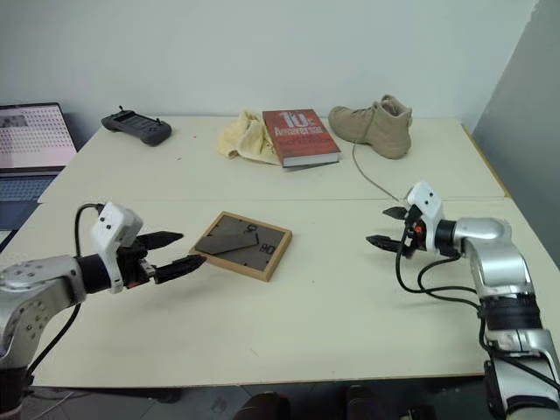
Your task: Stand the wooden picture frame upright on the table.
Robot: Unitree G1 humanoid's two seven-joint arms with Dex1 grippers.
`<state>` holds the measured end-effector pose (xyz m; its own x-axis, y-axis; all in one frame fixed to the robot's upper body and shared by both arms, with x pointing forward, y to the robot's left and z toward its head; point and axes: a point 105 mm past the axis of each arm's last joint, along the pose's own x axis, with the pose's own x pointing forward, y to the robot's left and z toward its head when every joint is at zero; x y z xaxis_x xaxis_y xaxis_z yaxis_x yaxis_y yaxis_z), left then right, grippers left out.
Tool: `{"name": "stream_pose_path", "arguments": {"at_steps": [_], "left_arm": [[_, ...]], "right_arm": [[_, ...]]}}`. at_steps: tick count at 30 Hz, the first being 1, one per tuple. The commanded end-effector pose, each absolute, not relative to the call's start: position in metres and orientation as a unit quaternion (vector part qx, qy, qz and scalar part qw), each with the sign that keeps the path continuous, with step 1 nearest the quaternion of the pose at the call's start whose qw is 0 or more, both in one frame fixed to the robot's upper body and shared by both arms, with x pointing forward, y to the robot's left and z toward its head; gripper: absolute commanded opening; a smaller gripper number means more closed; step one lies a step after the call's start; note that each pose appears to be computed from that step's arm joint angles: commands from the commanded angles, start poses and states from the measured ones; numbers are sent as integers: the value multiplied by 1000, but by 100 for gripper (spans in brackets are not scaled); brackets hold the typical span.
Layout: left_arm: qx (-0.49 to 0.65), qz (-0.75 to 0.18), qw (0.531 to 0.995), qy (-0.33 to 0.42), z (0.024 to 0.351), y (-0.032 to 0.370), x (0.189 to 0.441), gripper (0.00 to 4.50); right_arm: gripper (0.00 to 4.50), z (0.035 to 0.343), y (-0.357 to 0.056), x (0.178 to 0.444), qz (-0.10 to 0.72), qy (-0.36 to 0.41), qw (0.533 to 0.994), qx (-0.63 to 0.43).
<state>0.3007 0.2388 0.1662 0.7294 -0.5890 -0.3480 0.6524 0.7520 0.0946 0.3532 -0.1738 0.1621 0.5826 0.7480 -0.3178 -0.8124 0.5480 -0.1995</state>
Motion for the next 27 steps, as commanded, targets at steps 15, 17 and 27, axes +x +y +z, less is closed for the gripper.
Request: {"name": "stream_pose_path", "arguments": {"at_steps": [15, 17, 27], "left_arm": [[121, -316, 932, 128, 175, 249, 310, 450], [122, -312, 933, 129, 174, 250, 309, 450], [64, -283, 948, 133, 168, 260, 293, 300]], "right_arm": [[444, 189, -171, 361, 425, 58, 888, -164], [444, 188, -171, 364, 426, 57, 888, -166], [279, 188, -130, 387, 463, 40, 872, -154]]}}
